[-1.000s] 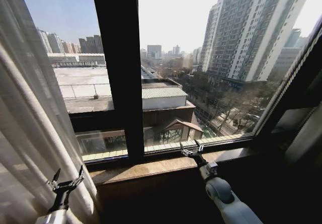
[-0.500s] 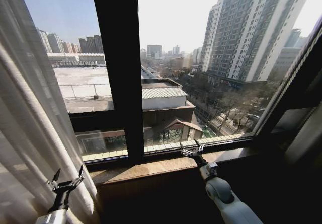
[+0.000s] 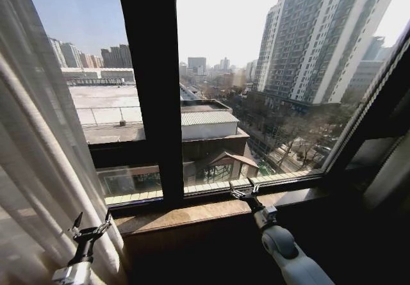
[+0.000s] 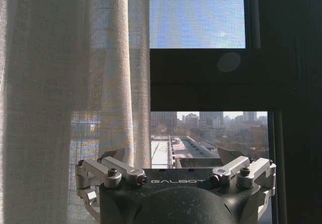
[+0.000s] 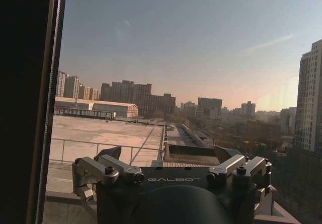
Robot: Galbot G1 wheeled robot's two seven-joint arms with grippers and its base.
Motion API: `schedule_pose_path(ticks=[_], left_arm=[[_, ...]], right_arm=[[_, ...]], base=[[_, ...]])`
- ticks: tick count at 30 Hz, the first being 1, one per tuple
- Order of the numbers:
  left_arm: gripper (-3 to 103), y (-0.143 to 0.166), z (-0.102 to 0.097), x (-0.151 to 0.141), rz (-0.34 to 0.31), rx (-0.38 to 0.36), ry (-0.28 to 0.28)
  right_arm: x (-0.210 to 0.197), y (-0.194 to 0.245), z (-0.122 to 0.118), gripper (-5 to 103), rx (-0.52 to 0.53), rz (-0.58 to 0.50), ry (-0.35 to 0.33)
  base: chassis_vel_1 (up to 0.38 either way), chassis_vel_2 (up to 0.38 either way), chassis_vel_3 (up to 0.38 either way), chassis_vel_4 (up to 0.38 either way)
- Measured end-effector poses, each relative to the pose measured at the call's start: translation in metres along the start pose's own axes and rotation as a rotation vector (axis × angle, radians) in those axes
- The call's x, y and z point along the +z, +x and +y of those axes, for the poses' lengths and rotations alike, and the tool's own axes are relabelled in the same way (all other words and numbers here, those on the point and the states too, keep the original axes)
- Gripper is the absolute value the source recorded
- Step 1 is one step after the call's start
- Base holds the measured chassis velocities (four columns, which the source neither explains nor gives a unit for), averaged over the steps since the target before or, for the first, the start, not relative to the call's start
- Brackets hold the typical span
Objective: Open the curtains by pulling them apart, changing their state from closed to fully open.
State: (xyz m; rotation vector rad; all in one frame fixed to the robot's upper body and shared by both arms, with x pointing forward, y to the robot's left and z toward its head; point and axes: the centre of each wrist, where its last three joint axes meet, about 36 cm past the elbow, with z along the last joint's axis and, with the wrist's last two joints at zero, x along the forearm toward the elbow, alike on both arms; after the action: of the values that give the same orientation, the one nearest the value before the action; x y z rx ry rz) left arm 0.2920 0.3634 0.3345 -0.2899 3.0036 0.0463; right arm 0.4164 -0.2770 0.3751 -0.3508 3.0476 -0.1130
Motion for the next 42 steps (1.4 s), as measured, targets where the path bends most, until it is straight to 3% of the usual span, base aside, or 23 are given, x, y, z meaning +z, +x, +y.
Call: schedule_pose_path(ticks=[8,10,12,23,31,33,34,37,42], left_arm=[[100,-0.031,-0.064,-0.028,0.115,0.057,0.068],[100,-0.033,-0.069,-0.031,0.123,0.063,0.072],[100,-0.041,-0.089,-0.043,0.158,0.086,0.085],[100,-0.060,-0.149,-0.088,0.261,0.170,0.096],[100,-0.064,-0.150,-0.091,0.254,0.176,0.087],[100,-0.081,-0.132,-0.089,0.177,0.177,0.044],[100,-0.081,-0.132,-0.089,0.177,0.177,0.044],[100,-0.114,-0.093,-0.090,0.018,0.179,-0.049],[100,-0.113,-0.075,-0.084,-0.026,0.163,-0.073]], right_arm=[[0.000,0.000,0.000,100,0.000,0.000,0.000],[0.000,0.000,0.000,100,0.000,0.000,0.000],[0.000,0.000,0.000,100,0.000,0.000,0.000],[0.000,0.000,0.000,100,0.000,0.000,0.000],[0.000,0.000,0.000,100,0.000,0.000,0.000],[0.000,0.000,0.000,100,0.000,0.000,0.000],[0.000,0.000,0.000,100,0.000,0.000,0.000],[0.000,0.000,0.000,100,0.000,0.000,0.000],[0.000,0.000,0.000,100,0.000,0.000,0.000]], base=[[0.000,0.000,0.000,0.000],[0.000,0.000,0.000,0.000],[0.000,0.000,0.000,0.000],[0.000,0.000,0.000,0.000],[0.000,0.000,0.000,0.000],[0.000,0.000,0.000,0.000],[0.000,0.000,0.000,0.000],[0.000,0.000,0.000,0.000],[0.000,0.000,0.000,0.000]])
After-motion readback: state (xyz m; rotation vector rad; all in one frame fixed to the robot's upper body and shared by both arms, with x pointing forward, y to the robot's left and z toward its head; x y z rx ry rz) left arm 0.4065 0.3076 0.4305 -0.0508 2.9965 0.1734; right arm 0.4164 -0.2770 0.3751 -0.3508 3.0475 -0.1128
